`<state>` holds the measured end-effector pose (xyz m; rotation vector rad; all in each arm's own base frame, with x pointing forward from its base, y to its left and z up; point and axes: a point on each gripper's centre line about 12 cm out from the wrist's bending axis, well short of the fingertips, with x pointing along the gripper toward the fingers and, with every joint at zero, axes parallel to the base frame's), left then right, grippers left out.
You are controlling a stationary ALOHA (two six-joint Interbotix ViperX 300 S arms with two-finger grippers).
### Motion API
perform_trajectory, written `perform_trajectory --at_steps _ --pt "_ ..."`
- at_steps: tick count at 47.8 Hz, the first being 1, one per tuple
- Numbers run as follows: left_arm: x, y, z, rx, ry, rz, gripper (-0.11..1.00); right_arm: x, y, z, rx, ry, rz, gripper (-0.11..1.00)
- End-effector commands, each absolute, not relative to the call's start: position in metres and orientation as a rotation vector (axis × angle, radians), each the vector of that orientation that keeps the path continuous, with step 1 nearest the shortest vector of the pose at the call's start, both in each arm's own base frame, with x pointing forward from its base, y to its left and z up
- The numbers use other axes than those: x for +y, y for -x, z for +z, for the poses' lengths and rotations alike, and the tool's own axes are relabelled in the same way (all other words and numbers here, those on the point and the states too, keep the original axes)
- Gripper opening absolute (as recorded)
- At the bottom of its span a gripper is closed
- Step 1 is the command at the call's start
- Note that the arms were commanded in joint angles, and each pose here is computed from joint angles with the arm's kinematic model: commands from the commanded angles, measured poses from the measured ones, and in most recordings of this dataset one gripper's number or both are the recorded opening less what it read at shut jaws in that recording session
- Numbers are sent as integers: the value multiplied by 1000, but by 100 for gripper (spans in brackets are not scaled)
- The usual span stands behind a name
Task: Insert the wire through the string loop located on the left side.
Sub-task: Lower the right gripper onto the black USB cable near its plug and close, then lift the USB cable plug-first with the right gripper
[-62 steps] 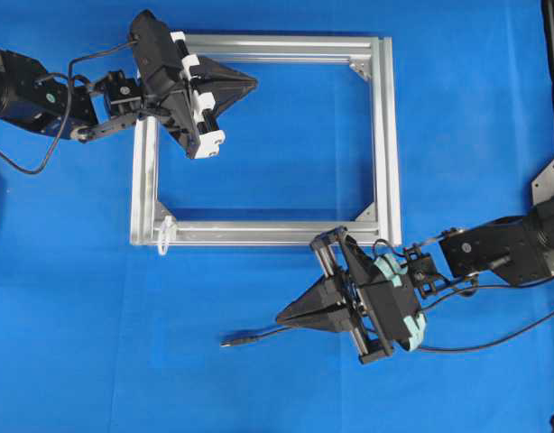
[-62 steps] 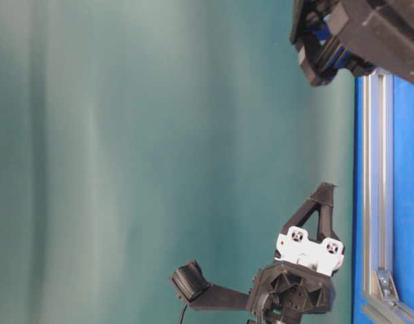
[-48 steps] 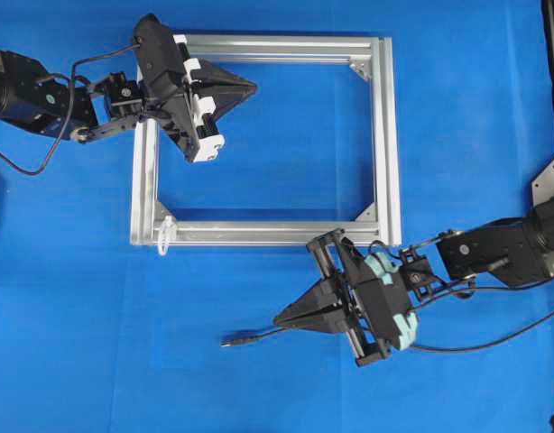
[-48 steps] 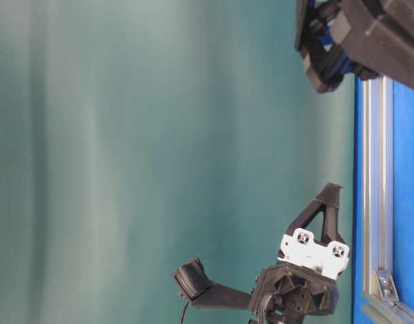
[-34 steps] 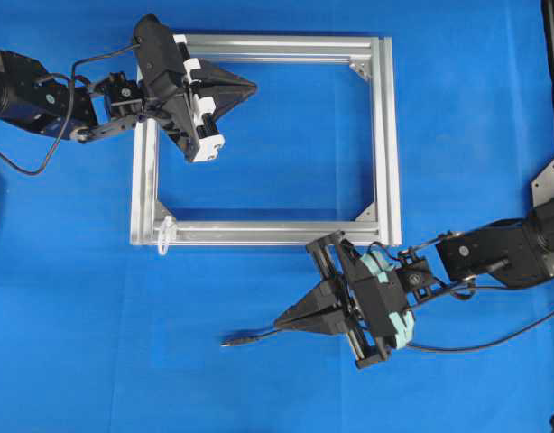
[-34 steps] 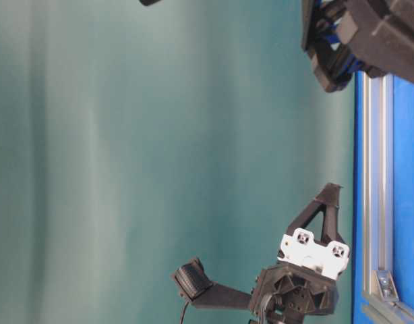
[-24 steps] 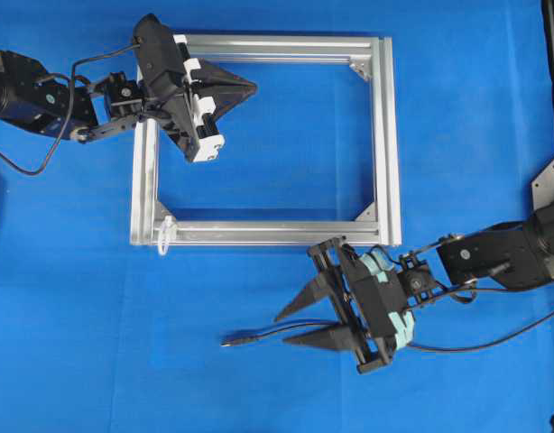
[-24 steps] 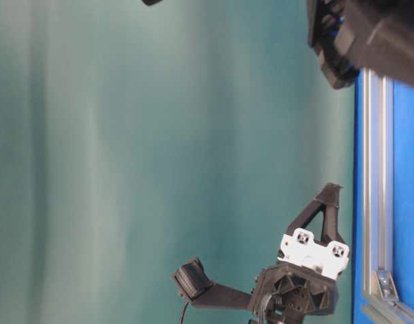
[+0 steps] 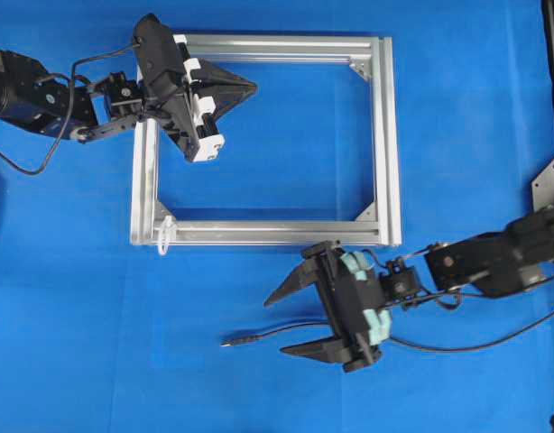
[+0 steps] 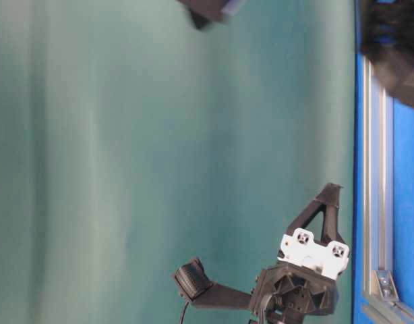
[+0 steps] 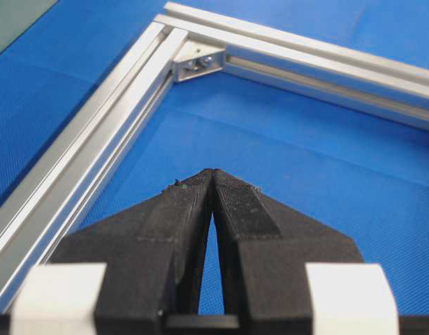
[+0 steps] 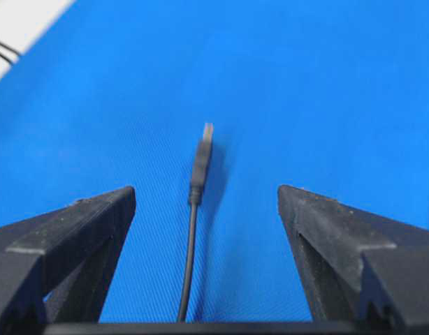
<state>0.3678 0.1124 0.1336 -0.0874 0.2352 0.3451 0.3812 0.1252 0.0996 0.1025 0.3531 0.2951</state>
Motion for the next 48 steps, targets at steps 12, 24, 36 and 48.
perform_trajectory --at_steps 12,24,36,48 --pt "112 -370 148 192 86 342 3 136 -396 77 371 -139 266 88" --pt "112 -369 147 195 86 343 3 135 -398 73 373 -147 255 83" --pt "111 -368 147 196 88 341 3 135 -395 73 366 -145 257 15" --pt "111 -368 147 196 88 341 3 135 -395 73 364 -140 262 0"
